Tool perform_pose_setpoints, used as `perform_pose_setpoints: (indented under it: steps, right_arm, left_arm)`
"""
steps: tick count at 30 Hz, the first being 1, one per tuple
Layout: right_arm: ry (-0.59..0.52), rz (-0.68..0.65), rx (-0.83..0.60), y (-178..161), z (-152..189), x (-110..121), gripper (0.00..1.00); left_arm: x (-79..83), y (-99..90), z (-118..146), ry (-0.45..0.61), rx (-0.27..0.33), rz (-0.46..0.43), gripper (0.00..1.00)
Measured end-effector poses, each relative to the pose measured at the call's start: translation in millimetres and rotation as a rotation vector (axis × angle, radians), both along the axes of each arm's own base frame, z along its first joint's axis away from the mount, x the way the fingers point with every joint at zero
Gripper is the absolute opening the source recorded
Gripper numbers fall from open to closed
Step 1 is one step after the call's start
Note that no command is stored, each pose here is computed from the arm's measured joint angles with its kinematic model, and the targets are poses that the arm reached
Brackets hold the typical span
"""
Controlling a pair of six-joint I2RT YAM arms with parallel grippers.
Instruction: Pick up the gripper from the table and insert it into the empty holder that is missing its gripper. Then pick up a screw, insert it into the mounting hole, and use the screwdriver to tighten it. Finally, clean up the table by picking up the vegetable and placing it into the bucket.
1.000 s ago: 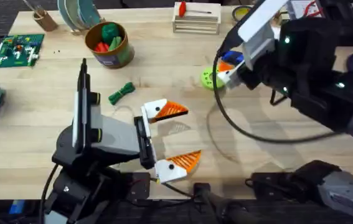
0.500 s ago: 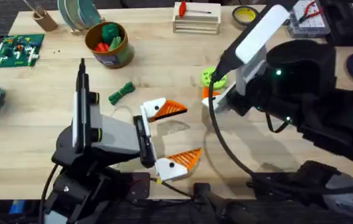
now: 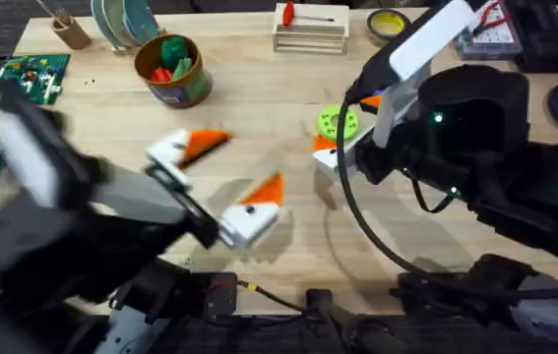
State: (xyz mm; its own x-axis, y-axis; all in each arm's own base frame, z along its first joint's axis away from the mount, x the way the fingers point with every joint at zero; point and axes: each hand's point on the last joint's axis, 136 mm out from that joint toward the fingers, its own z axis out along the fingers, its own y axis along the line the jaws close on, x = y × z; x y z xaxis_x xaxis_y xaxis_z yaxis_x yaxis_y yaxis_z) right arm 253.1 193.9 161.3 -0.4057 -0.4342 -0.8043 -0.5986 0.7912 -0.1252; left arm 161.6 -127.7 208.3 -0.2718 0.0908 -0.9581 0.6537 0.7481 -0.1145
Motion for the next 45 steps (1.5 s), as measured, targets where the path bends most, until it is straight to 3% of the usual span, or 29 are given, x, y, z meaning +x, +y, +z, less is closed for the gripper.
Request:
perform_pose_setpoints:
  steps: [5, 11, 14, 19, 24, 28, 33, 39, 45]
  right_arm:
    - [0.004, -0.006, 0.007, 0, 0, 0, 0.915]
    - [0.004, -0.007, 0.007, 0, 0, 0, 0.915]
    - [0.004, -0.013, 0.007, -2, 0, 1, 0.915]
    - [0.004, -0.02, 0.007, -4, 0, 3, 0.915]
    - [0.005, -0.02, 0.007, -4, 0, 3, 0.915]
    - [0.012, -0.02, 0.0, -5, -2, 2, 0.913]
    - [0.012, -0.008, -0.021, -6, -4, 0, 0.915]
    - [-0.006, 0.009, -0.049, -6, -4, 1, 0.915]
    - [-0.011, 0.0, -0.058, -10, -4, 4, 0.915]
  left_arm:
    - [11.0, 35.9, 38, 0.069, 0.161, 0.195, 0.991]
    - [36.1, 69.0, 47, 0.257, 0.429, 0.354, 0.991]
    - [56.0, 72.5, 49, 0.284, 0.519, 0.377, 0.991]
    - [83.9, 70.5, 36, 0.33, 0.605, 0.385, 0.993]
    - [91.4, 69.1, 10, 0.426, 0.681, 0.359, 0.993]
    - [87.0, 71.9, -17, 0.546, 0.76, 0.327, 0.993]
    - [102.2, 82.6, -42, 0.628, 0.783, 0.36, 0.993]
    - [120.4, 112.2, -86, 0.732, 0.726, 0.446, 0.993]
    - [128.0, 125.4, -117, 0.765, 0.711, 0.443, 0.993]
